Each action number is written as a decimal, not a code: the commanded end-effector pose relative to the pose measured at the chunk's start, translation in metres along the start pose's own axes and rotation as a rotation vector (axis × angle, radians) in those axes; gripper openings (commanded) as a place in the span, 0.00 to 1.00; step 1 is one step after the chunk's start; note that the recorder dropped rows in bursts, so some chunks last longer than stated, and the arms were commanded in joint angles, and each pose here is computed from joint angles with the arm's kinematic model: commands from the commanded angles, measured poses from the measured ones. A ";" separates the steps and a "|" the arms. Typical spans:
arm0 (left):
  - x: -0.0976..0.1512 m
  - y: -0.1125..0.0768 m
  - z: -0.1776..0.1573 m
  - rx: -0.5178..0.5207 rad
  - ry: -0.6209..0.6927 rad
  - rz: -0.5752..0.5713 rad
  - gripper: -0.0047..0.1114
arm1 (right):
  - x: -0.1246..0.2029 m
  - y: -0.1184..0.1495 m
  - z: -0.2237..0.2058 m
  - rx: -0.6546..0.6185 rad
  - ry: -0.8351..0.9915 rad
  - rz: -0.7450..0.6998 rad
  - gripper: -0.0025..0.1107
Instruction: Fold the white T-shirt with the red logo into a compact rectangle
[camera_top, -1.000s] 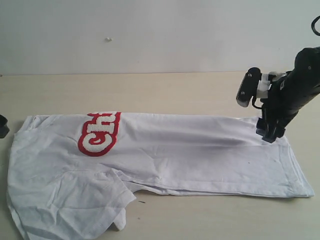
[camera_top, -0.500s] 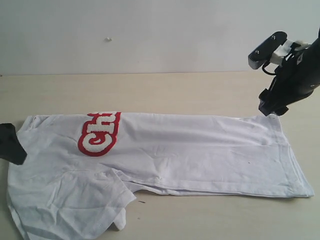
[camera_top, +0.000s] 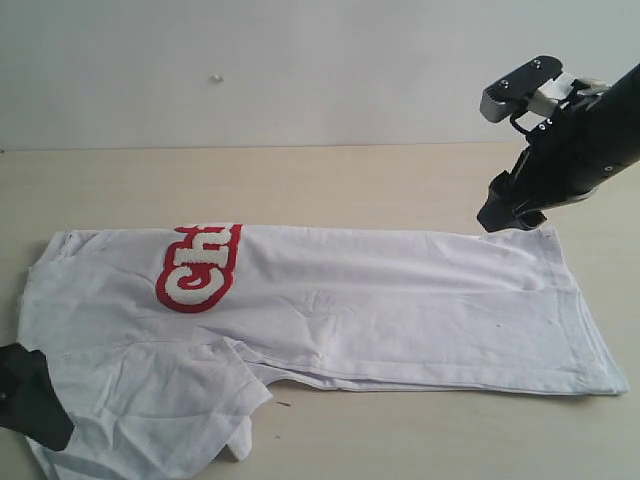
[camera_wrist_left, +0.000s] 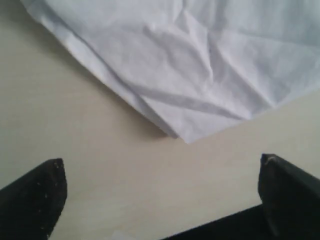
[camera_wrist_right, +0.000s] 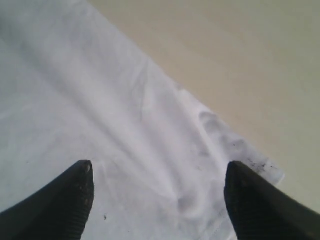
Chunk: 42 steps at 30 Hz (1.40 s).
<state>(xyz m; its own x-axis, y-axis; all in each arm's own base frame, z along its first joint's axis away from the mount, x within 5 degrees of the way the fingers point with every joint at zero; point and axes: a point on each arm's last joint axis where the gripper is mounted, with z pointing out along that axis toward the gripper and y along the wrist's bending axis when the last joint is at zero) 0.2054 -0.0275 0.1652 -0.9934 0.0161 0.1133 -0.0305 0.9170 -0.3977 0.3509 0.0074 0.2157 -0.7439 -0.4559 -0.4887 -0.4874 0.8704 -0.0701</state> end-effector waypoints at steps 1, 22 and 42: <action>-0.002 -0.002 0.011 0.068 -0.127 -0.105 0.94 | 0.000 0.001 -0.002 -0.013 -0.015 0.006 0.64; 0.019 0.005 0.054 0.292 -0.404 -0.377 0.94 | -0.003 0.002 -0.003 -0.029 -0.046 -0.017 0.64; 0.015 -0.004 0.082 0.428 -0.277 -0.355 0.87 | -0.004 0.001 -0.003 -0.022 -0.051 -0.017 0.64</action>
<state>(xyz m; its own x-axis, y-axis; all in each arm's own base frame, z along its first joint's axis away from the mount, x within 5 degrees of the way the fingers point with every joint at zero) 0.1839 -0.0671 0.1049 -0.8995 -0.4214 0.1153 -0.3519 0.5426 -0.7627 0.3517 0.0116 0.2172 -0.7176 -0.4655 -0.5180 -0.5178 0.8540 -0.0501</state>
